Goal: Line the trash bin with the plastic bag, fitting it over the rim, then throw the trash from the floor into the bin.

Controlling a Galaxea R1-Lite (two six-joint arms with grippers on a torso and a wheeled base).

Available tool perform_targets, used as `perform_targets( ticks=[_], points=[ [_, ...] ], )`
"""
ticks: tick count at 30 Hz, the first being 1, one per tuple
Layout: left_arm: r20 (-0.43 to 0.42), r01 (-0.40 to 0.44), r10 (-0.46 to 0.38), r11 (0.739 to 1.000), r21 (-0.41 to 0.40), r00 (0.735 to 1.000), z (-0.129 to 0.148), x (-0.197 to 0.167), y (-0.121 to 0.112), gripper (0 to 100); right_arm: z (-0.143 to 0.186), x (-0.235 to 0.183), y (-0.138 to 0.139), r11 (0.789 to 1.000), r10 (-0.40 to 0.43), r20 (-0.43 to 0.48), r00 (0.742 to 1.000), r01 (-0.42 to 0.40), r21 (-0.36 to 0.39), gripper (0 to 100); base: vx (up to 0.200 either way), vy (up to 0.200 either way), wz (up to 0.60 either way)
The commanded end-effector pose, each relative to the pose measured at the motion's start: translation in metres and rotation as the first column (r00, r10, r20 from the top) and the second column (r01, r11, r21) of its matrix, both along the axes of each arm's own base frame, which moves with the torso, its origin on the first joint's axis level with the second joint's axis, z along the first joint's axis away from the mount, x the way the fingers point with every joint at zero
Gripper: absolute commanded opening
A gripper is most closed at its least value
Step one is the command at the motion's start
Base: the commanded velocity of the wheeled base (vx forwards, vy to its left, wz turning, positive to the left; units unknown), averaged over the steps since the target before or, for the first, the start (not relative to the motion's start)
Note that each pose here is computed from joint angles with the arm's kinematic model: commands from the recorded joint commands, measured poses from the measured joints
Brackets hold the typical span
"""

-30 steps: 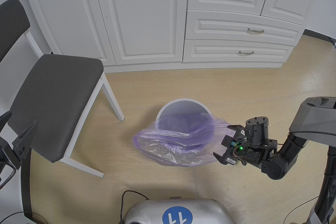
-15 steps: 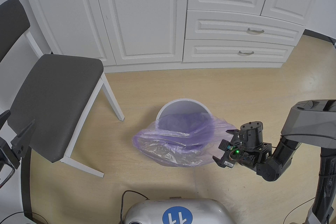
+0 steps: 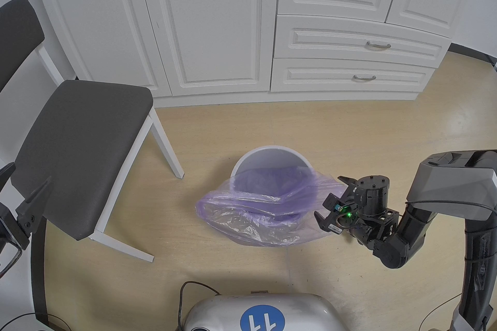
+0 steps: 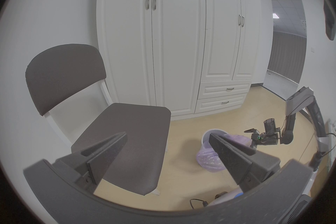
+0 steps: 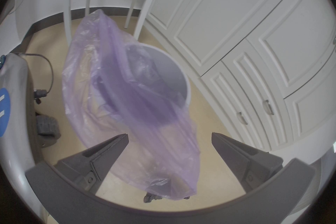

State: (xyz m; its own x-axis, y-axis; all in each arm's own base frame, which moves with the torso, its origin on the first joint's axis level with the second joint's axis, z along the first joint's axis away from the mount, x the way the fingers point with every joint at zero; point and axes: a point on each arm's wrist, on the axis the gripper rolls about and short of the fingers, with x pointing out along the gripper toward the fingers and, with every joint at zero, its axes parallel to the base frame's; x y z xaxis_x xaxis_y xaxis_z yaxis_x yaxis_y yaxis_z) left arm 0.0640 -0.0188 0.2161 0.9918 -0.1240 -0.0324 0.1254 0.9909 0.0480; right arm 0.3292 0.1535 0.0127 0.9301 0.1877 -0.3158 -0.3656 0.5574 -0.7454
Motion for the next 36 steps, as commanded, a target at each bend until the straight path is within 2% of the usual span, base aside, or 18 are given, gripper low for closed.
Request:
perform_targets(
  ticks=[1,14,25,36],
  points=[
    [0.005,0.0,0.0,1.0,-0.002,1.0,0.001,-0.001,0.0,100,-0.008,0.005,-0.001,1.0,-0.024,0.01,1.0,0.024,-0.007,100,0.0,0.0,0.0],
    [0.004,0.0,0.0,1.0,-0.002,1.0,0.001,-0.001,0.0,100,0.001,0.016,0.0,0.997,-0.067,0.107,0.992,0.063,0.039,100,0.0,0.0,0.0],
    [0.004,0.0,0.0,1.0,-0.002,1.0,0.001,-0.001,0.0,100,0.007,0.001,-0.001,0.999,-0.041,0.085,0.996,0.039,0.027,100,0.0,0.0,0.0],
    [0.001,0.0,0.0,1.0,0.001,1.0,0.0,-0.001,0.0,100,-0.009,-0.007,-0.006,0.998,-0.005,0.022,1.0,0.006,-0.058,100,0.0,0.0,0.0]
  ],
)
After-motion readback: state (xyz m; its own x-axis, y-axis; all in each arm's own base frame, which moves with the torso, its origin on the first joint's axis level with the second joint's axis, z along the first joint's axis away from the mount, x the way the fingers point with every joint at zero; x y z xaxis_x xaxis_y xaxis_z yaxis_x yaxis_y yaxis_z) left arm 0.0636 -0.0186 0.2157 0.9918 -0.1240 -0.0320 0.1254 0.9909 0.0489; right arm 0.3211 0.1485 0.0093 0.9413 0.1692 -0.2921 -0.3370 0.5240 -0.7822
